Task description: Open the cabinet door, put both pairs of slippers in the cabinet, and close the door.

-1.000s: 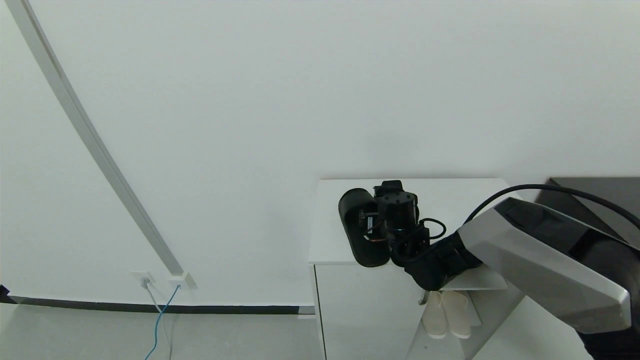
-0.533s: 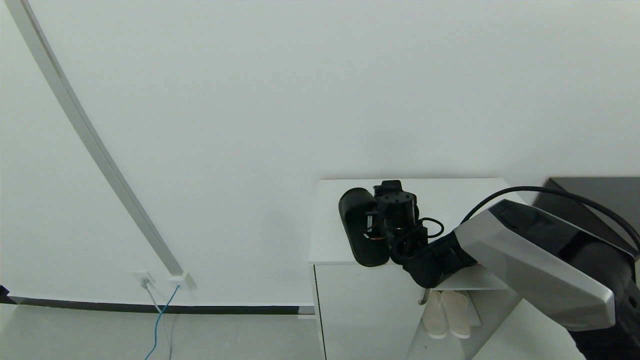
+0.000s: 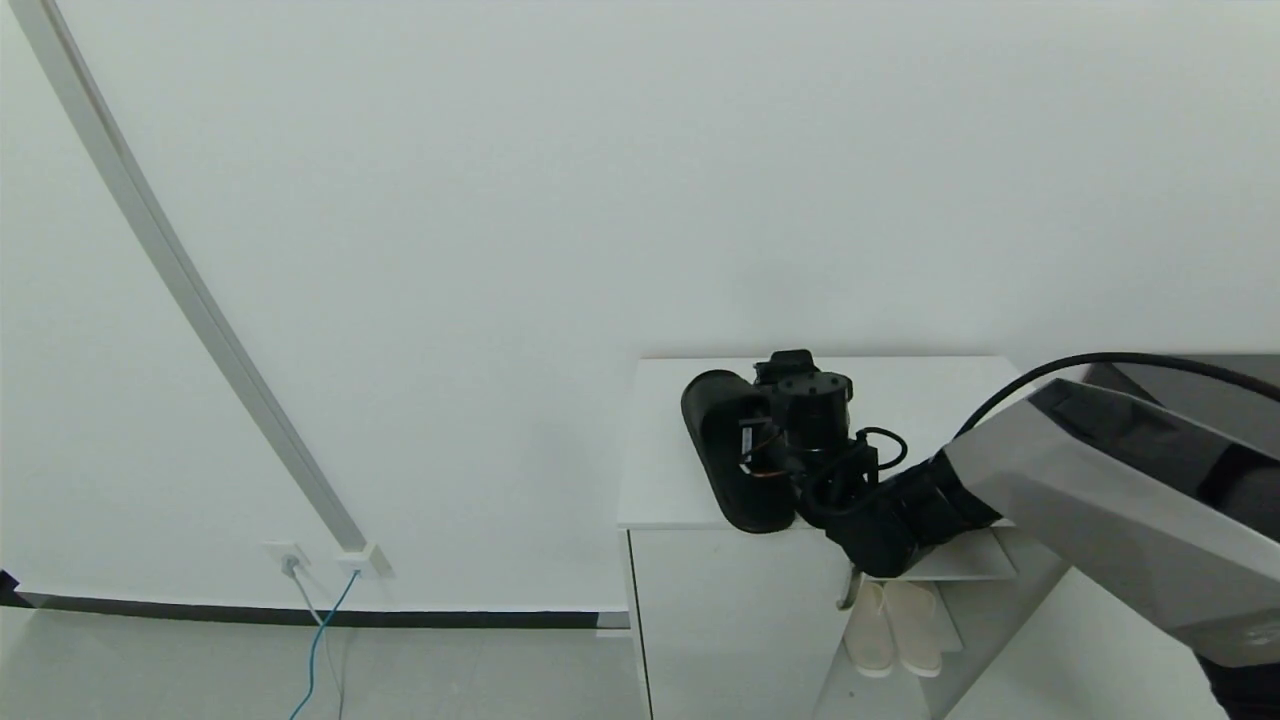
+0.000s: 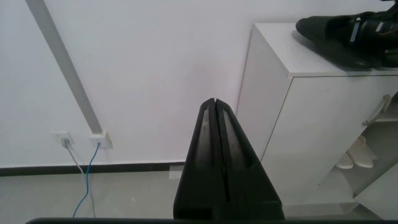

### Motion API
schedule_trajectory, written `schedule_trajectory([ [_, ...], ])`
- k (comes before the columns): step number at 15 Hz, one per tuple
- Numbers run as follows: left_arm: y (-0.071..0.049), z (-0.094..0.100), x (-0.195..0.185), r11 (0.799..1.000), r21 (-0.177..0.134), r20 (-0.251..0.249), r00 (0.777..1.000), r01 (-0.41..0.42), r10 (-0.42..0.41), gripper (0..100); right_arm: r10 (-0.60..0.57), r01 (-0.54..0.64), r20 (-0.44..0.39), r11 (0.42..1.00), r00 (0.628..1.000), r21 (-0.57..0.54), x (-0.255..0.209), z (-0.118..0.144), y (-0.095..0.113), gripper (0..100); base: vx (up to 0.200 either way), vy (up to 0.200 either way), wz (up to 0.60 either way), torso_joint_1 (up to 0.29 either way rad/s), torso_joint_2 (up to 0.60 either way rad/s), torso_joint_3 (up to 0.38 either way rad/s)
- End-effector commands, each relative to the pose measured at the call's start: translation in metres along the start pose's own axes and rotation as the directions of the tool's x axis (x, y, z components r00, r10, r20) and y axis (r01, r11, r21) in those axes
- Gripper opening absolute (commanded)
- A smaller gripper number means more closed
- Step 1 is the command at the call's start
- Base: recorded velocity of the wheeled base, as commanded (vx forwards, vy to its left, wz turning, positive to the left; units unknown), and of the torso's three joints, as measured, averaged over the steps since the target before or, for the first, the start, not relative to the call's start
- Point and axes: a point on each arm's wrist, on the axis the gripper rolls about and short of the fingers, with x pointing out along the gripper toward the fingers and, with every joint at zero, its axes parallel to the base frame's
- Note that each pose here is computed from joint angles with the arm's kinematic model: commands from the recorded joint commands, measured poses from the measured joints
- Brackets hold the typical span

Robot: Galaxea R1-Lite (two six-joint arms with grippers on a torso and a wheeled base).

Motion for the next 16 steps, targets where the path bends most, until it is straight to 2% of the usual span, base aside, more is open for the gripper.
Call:
schedule_trajectory([
  [1,0.000,0.000,0.000,1.000,0.001,0.000,1.000,0.000,0.000,0,0.112,-0.113,0.031,0.994,0.993,0.009,-0.063,0.046,-0.006,0,0.000,0.000,0.00,0.000,0.00,0.000],
  [5,0.000,0.000,0.000,1.000,0.001,0.000,1.000,0.000,0.000,0,0.345,-0.345,0.013,0.938,0.938,-0.021,-0.155,0.070,-0.026,0,0.000,0.000,0.00,0.000,0.00,0.000],
  [8,0.000,0.000,0.000,1.000,0.000,-0.001,1.000,0.000,0.000,0,0.444,-0.444,0.011,0.896,0.896,-0.024,-0.192,0.074,-0.040,0,0.000,0.000,0.00,0.000,0.00,0.000],
  [9,0.000,0.000,0.000,1.000,0.001,0.000,1.000,0.000,0.000,0,0.450,-0.450,0.006,0.892,0.893,-0.038,-0.196,0.072,-0.043,0,0.000,0.000,0.00,0.000,0.00,0.000],
  [12,0.000,0.000,0.000,1.000,0.002,0.000,1.000,0.004,-0.004,0,0.474,-0.472,-0.029,0.864,0.880,-0.175,-0.199,0.057,-0.048,0,0.000,0.000,0.00,0.000,0.00,0.000],
  [13,0.000,0.000,0.000,1.000,0.004,-0.001,1.000,0.004,-0.004,0,0.500,-0.492,-0.017,0.845,0.866,-0.207,-0.198,0.051,-0.048,0,0.000,0.000,0.00,0.000,0.00,0.000],
  [16,0.000,0.000,0.000,1.000,0.004,0.000,1.000,0.004,-0.004,0,0.506,-0.483,0.036,0.840,0.862,-0.246,-0.195,0.047,-0.047,0,0.000,0.000,0.00,0.000,0.00,0.000],
])
